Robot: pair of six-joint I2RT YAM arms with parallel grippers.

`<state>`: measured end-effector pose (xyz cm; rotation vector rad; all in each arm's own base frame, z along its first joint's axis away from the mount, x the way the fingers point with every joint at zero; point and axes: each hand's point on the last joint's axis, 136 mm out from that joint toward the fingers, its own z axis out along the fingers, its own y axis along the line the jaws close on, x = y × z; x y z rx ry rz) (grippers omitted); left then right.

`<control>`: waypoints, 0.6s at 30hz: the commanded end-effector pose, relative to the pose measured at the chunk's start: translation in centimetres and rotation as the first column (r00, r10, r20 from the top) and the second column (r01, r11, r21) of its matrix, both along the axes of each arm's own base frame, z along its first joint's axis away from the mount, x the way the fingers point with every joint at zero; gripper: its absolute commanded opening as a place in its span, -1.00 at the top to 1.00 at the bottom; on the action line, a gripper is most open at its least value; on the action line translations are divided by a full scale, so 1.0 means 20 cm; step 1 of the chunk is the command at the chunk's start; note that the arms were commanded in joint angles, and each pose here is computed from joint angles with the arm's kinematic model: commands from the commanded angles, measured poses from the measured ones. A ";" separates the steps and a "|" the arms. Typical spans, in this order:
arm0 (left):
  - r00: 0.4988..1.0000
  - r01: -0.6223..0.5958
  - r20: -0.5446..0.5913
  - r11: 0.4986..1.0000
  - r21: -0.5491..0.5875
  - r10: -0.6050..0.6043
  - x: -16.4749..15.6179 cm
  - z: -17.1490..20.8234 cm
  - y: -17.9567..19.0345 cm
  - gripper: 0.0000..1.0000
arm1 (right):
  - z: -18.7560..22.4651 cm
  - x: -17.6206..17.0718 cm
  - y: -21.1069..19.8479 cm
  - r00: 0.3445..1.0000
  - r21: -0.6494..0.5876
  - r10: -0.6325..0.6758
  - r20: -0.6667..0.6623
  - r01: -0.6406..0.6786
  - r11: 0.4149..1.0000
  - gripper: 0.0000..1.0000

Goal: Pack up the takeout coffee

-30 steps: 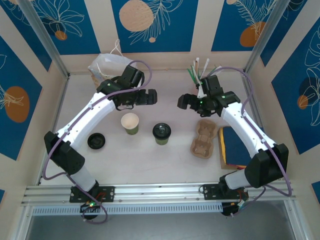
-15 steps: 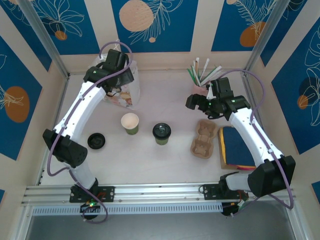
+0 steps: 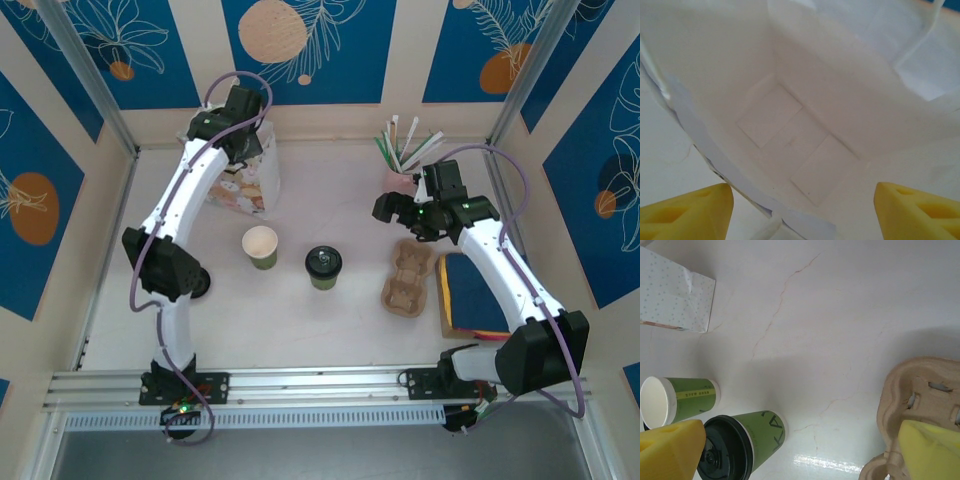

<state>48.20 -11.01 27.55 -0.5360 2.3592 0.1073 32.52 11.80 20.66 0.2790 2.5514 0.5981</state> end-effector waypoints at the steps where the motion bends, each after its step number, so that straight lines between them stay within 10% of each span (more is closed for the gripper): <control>1: 0.999 -0.018 -0.043 0.999 -0.026 0.017 -0.07 0.02 0.03 -0.50 | 0.02 -0.02 0.00 1.000 0.029 -0.006 0.007 0.006 1.000 -0.98; 18: 0.997 0.060 -0.042 0.997 -0.038 -0.061 -0.09 0.04 0.05 0.18 | -0.01 -0.01 0.02 1.000 0.060 0.000 -0.008 0.000 0.998 -0.98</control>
